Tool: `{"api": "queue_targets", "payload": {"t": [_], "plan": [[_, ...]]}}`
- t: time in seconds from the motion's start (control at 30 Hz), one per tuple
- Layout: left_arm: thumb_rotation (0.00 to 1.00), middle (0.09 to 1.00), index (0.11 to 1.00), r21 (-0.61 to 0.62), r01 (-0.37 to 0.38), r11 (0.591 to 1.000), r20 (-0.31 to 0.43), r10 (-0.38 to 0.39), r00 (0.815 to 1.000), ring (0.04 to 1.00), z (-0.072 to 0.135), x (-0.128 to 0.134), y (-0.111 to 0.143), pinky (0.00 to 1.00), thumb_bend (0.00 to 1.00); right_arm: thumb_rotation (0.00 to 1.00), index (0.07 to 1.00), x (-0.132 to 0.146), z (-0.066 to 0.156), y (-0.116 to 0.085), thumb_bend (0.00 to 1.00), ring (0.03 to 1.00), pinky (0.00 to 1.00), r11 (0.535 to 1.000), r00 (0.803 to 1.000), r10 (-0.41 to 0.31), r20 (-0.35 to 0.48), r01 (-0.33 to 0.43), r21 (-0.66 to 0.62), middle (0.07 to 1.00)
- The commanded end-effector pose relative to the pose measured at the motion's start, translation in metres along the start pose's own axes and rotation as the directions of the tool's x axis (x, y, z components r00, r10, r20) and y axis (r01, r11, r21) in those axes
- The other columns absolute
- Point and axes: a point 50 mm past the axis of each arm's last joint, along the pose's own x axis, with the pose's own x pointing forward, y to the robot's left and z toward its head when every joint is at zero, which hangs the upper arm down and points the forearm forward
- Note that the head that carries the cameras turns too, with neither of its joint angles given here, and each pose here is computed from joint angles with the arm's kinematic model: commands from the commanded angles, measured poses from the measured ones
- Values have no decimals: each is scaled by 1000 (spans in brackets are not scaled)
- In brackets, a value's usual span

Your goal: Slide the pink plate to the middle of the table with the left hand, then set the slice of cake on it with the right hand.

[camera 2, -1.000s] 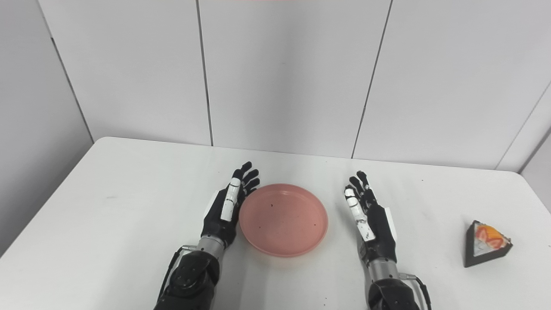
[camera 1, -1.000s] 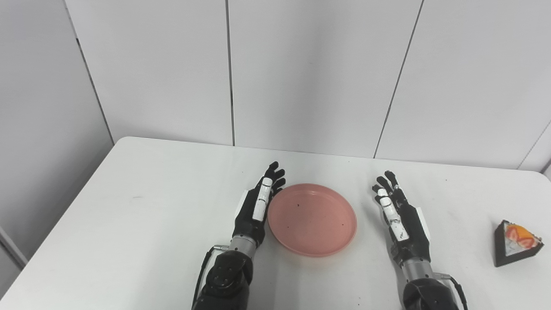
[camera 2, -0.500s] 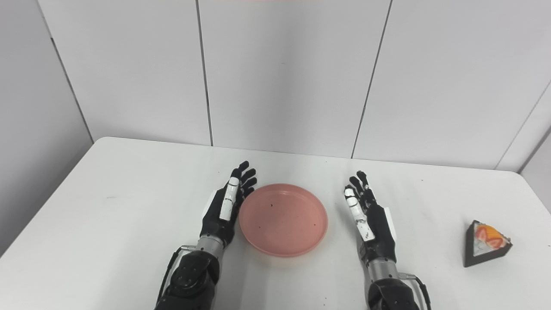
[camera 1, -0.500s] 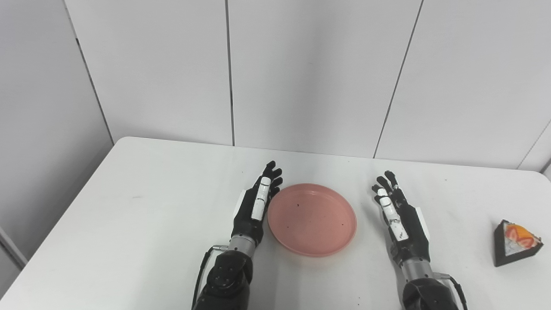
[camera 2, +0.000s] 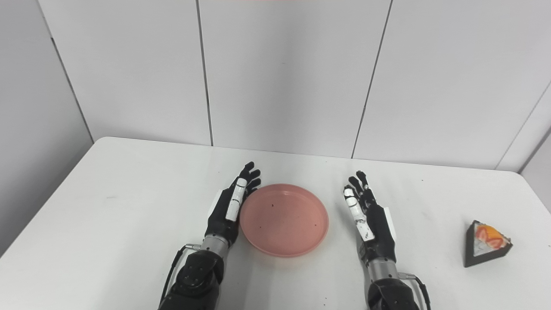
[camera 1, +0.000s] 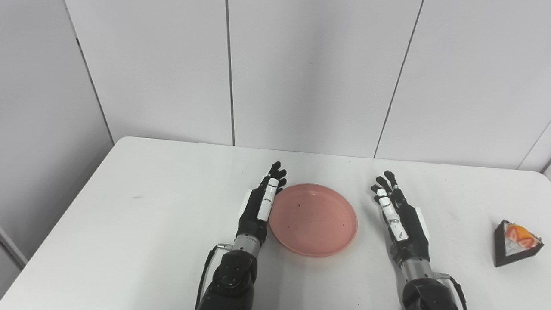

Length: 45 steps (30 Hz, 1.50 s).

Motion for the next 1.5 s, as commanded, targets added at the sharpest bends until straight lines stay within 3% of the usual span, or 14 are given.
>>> {"api": "queue_targets", "payload": {"t": [0.0,0.47,0.67,0.77,0.87,1.03,1.17,1.33,1.47], "plan": [[1000,933,924,-21,-4,1000,-41,3,999,923,-11,-5,-11,930,661,702,955,4,5,3,640,906,959,1000,999,11,39,-11,6,927],[1000,964,958,-25,8,1000,-42,-10,999,955,-11,0,-21,949,665,727,957,5,26,-9,604,916,931,997,994,-18,108,26,-74,933],[1000,966,959,-19,5,1000,-55,-6,998,958,-11,2,-24,948,665,701,947,12,48,-28,591,908,909,990,982,-37,187,62,-130,929],[1000,964,955,-20,5,1000,-58,-6,998,956,-11,2,-25,947,677,685,951,15,62,-40,607,931,944,987,981,-50,189,78,-143,941],[1000,970,962,-27,7,1000,-61,-8,998,963,-11,2,-26,954,670,678,925,14,77,-50,576,910,911,969,977,-71,201,115,-218,915],[1000,965,957,-31,-3,1000,-51,2,999,957,-12,3,-27,950,659,652,903,11,118,-82,568,888,854,897,963,-83,256,184,-402,888],[1000,965,954,-36,-4,999,-51,2,999,956,-12,3,-27,954,671,600,891,9,136,-97,539,881,822,859,959,-101,264,218,-463,877],[1000,966,961,-26,-2,1000,-41,1,999,958,-11,4,-24,942,643,652,886,3,160,-112,564,880,809,721,962,-139,235,261,-642,870],[1000,959,955,-27,-5,1000,-41,4,999,952,-11,3,-18,939,648,570,873,-1,173,-119,600,851,783,645,965,-151,215,261,-719,861]]}}
